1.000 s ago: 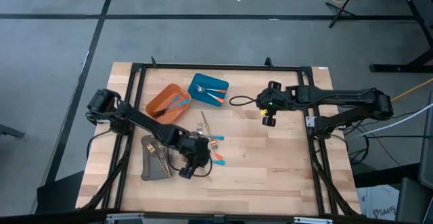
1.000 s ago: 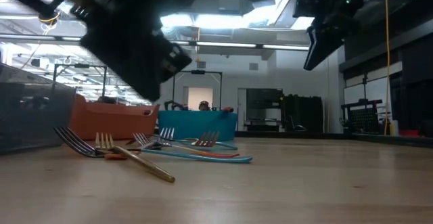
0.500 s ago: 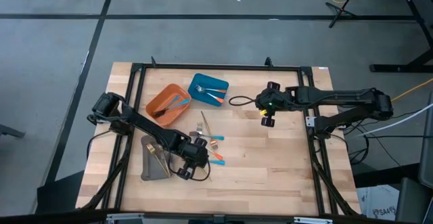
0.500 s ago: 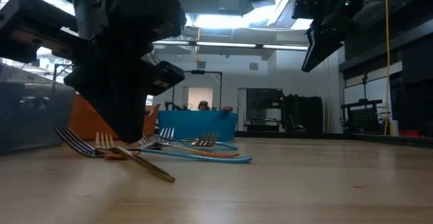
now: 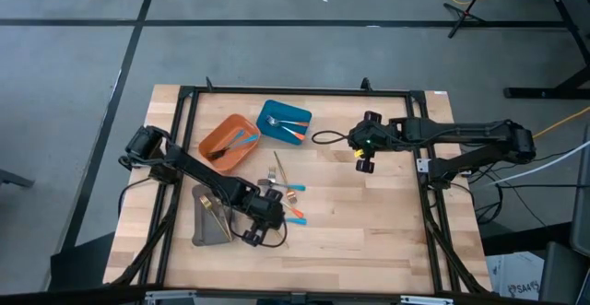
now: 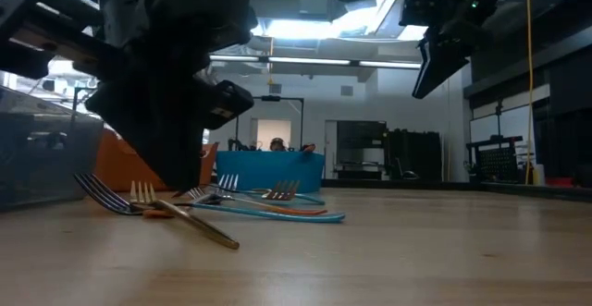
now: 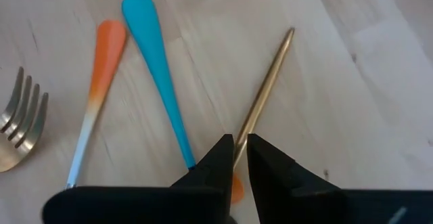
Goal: Sort silverware by color (type)
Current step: Put the gold fork into the black bin
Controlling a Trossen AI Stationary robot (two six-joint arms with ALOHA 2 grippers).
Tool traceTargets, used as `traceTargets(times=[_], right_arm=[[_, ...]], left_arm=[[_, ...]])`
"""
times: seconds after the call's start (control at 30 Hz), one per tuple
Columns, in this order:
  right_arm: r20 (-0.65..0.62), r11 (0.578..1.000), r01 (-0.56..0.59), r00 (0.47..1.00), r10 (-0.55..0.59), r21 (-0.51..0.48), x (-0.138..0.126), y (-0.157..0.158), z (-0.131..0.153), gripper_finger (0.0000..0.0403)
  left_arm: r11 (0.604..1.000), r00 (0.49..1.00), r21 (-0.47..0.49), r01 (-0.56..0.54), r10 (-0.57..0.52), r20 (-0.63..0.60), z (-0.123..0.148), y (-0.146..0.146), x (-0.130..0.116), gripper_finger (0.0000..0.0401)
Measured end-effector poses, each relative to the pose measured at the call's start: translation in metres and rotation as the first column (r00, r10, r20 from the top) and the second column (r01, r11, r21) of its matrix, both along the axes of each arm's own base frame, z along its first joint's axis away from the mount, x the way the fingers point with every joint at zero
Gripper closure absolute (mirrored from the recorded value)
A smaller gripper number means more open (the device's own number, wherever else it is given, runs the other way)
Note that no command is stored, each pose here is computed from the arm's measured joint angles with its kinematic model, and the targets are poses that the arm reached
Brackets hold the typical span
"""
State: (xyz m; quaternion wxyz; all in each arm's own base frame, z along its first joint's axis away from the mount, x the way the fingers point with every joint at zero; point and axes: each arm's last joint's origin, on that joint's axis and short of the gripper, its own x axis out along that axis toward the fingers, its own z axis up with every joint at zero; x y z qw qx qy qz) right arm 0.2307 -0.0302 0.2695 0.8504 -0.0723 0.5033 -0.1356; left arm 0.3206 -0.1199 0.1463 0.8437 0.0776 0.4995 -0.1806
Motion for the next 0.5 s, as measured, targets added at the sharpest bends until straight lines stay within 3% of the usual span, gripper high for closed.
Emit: traceTargets(times=[0.27,0.5], right_arm=[[0.000,1.000,0.000,1.000,0.000,0.000,0.0001,0.0000,0.0000,0.0311],[0.000,1.000,0.000,1.000,0.000,0.000,0.0000,0.0000,0.0000,0.0311]], left_arm=[[1.000,0.999,-0.016,-0.006,0.006,0.032,0.0018,-0.0010,0.0028,0.0310],[0.999,0.999,0.014,0.040,-0.040,0.006,-0.0001,-0.0029,-0.0013,0.0309]])
